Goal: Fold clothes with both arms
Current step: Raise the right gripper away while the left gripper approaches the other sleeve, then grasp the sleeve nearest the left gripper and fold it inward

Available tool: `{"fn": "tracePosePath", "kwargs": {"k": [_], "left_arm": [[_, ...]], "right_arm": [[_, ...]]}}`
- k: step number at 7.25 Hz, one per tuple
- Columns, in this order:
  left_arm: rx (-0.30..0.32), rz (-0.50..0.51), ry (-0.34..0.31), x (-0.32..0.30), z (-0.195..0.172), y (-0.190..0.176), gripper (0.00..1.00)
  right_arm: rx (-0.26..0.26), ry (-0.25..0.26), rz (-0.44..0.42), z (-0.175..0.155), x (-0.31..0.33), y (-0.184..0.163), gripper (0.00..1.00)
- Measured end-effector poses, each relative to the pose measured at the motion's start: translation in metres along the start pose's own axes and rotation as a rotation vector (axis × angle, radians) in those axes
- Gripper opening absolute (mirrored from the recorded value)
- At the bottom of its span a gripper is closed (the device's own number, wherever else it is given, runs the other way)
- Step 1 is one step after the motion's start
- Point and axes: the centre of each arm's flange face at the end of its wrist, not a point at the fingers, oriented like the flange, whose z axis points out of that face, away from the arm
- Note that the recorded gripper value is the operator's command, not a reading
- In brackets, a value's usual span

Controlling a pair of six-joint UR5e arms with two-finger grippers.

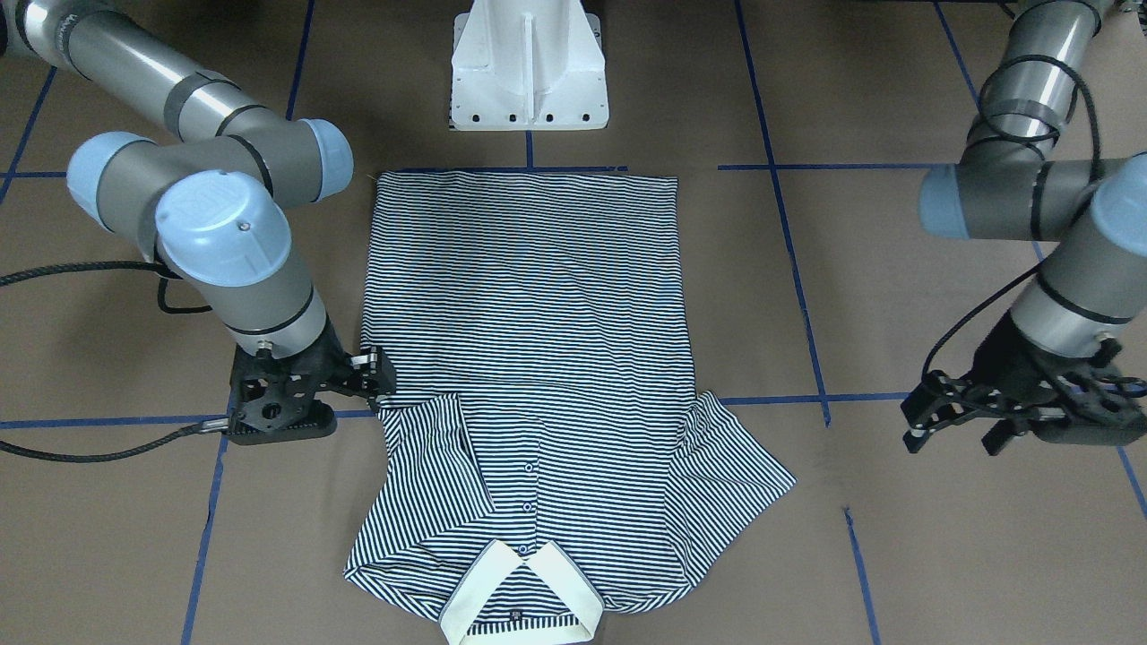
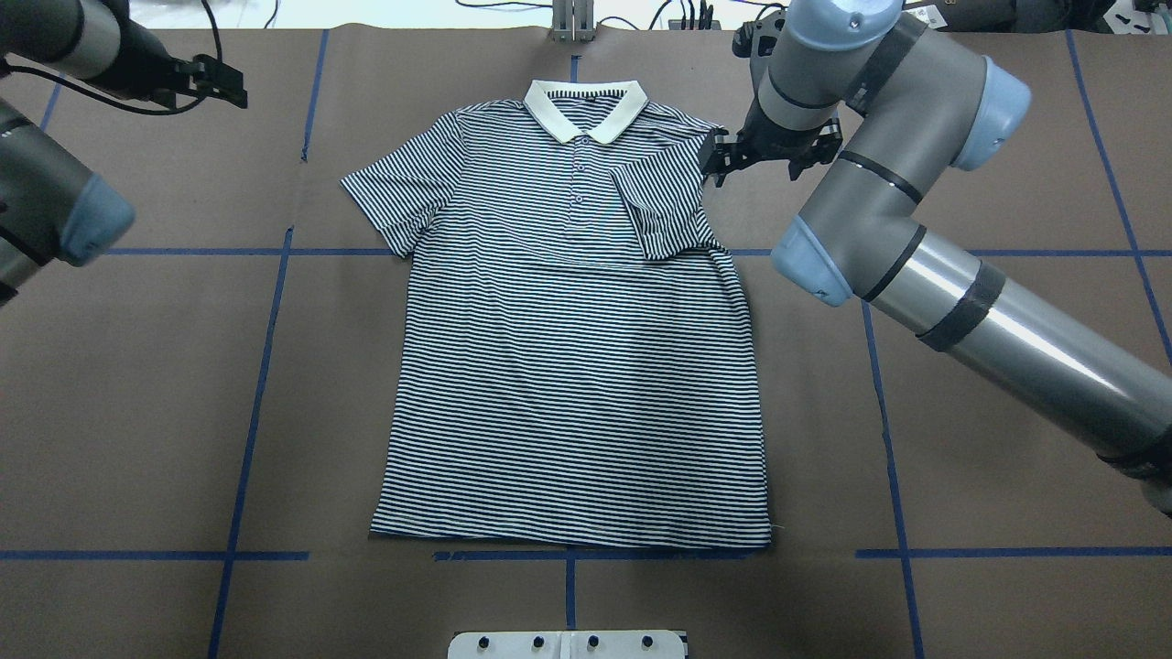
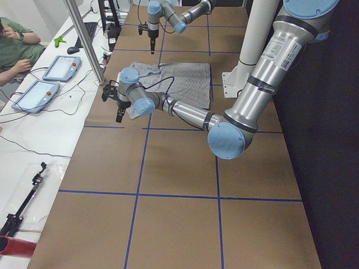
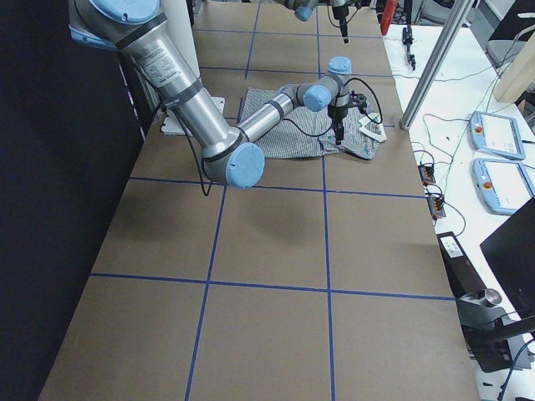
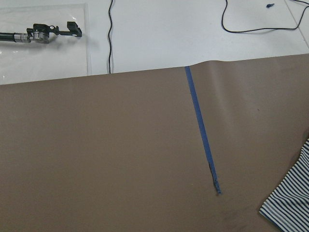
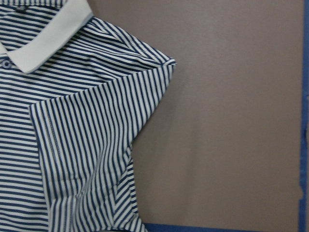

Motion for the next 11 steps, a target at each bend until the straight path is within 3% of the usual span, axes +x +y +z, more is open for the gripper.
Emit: {"fn": "tracePosePath", "kwargs": {"k": [2, 3, 4, 6, 11], "left_arm": [[0.035, -0.021, -0.017, 0.064, 0.04, 0.028, 1.0], [0.052, -0.019, -0.015, 0.081, 0.062, 0.039, 1.0], [0.066, -0.014, -0.011, 0.088, 0.081, 0.043, 1.0], [0.069, -0.003, -0.017, 0.1, 0.108, 0.049, 1.0], [0.079, 0.013, -0.034, 0.103, 0.144, 0.063, 0.99]], "right_arm": [[-0.066, 0.092, -0.16, -0.046, 0.034, -0.014, 1.0], [-0.082, 0.062, -0.22, -0.061, 0.055, -0.014, 1.0], [-0.075, 0.0, -0.253, -0.064, 0.072, -0.011, 1.0], [-0.061, -0.054, -0.26, -0.059, 0.088, -0.005, 1.0], [-0.062, -0.075, -0.192, -0.06, 0.089, -0.003, 1.0]]}}
